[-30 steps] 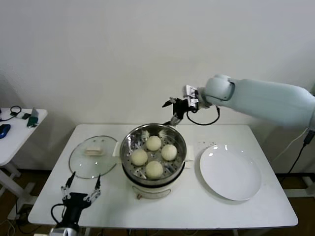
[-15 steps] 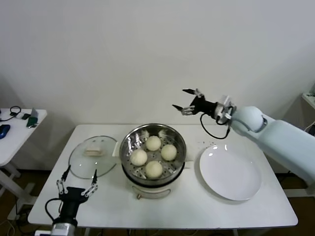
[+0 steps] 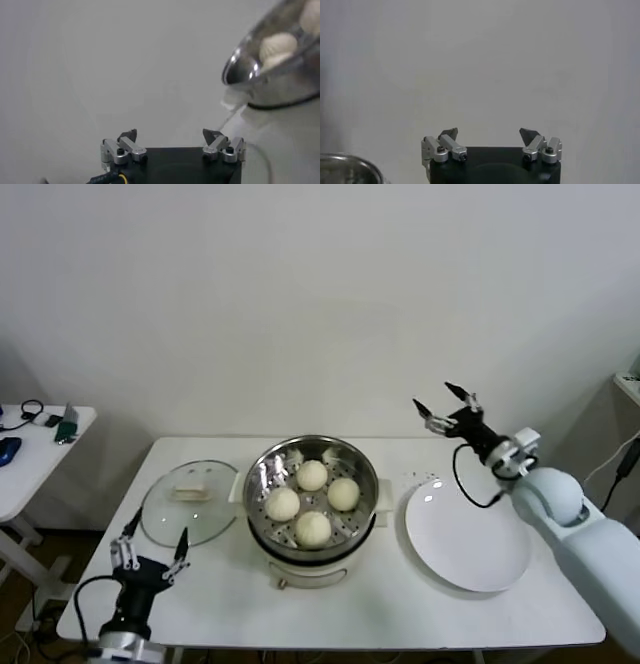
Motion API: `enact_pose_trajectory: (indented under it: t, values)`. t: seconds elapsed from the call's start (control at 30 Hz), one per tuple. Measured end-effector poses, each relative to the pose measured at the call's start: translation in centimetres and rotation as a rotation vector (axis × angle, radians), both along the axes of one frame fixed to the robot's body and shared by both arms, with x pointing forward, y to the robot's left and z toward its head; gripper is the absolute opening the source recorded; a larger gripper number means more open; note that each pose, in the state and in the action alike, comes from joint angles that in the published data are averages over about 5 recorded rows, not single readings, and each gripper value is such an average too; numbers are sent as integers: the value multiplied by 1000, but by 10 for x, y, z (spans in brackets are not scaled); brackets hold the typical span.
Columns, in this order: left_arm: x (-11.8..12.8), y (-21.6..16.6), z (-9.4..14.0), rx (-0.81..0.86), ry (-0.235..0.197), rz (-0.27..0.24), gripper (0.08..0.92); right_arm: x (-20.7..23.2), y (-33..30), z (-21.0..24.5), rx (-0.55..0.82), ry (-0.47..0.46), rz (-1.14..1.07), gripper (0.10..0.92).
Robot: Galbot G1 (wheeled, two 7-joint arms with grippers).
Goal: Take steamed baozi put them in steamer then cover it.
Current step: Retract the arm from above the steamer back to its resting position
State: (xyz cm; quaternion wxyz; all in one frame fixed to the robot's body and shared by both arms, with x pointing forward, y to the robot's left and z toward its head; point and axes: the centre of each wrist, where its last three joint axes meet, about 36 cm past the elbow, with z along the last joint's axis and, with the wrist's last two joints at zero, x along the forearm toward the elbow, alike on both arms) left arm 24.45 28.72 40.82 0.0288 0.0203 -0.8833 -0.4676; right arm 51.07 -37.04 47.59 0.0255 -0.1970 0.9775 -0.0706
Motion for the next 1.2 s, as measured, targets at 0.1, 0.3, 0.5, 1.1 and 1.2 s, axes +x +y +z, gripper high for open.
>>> enact_pose_trajectory:
  t: [0.1,0.3,0.5,1.1,1.2]
  values:
    - [5,3,-2,146,18,-18,823,-19,-12,-17,23,31,-65,823]
    - [20,11,-12,397,56,-48,823,-58,-29,-49,55,91,-161,823]
    - [42,21,-31,547,82,-58,823,-93,-37,-70,75,132,-214,823]
    - [136,45,-85,705,124,-68,823,-144,-43,-95,46,185,-299,823]
    - [148,48,-94,712,135,-63,823,-147,-44,-96,41,184,-308,823]
